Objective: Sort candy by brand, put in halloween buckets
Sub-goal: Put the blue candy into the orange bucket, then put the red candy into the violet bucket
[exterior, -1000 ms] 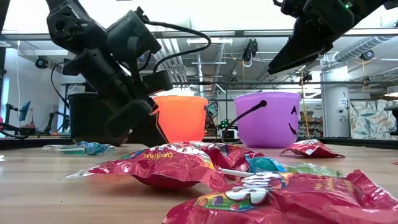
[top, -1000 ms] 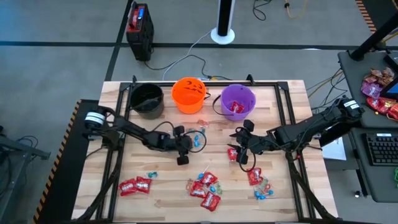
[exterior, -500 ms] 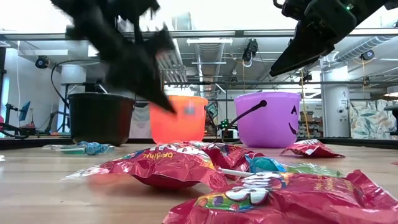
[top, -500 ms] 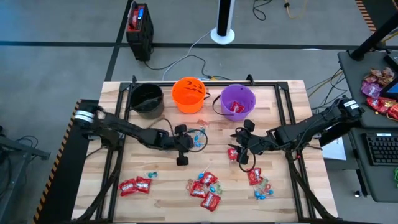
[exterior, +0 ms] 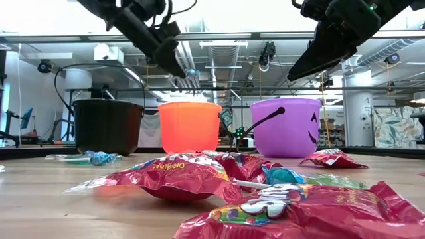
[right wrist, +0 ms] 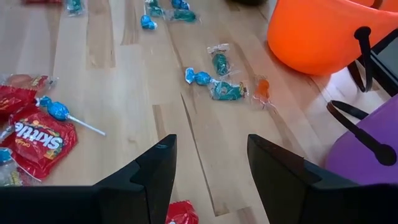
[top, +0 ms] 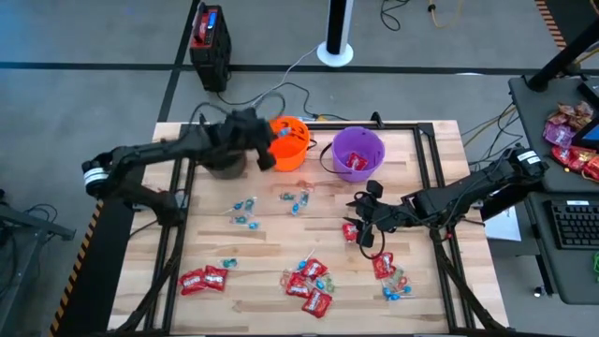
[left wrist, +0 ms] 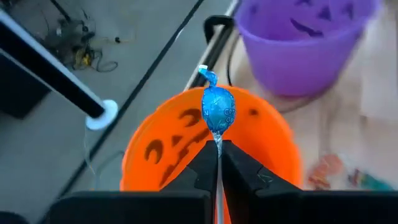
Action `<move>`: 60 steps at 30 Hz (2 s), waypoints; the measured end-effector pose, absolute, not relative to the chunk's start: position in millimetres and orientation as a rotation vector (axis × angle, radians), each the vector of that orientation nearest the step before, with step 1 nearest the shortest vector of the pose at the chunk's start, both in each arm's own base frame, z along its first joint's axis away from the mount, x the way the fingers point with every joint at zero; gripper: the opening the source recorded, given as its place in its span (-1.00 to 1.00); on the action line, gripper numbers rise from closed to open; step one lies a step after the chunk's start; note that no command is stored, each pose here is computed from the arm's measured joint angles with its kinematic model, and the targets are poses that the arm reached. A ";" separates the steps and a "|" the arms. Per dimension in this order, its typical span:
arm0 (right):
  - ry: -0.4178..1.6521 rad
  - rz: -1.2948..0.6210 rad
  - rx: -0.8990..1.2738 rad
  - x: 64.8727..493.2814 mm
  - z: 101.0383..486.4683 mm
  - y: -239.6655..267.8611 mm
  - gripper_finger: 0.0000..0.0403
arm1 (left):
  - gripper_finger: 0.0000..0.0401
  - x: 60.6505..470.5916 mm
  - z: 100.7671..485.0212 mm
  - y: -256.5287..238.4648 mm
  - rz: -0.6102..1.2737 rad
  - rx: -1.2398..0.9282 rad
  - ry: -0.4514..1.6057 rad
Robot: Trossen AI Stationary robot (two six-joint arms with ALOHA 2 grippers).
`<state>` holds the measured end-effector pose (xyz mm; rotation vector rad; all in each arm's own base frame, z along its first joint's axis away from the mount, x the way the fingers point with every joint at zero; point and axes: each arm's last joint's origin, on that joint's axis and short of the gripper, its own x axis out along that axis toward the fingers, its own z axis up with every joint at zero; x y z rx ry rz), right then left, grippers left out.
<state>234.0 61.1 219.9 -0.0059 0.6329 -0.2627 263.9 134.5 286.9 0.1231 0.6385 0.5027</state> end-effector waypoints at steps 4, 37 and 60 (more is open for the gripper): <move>0.633 -0.263 -0.006 234.0 219.9 61.1 -0.06 | -1.00 269.0 290.1 151.7 0.533 0.066 0.673; 1.201 -0.263 0.462 191.7 194.7 58.1 -0.06 | -0.61 256.6 328.9 5.5 0.161 -0.291 0.563; 1.139 -0.226 0.464 222.1 130.8 36.4 -0.06 | -0.61 257.5 350.3 -54.3 0.461 -0.430 0.364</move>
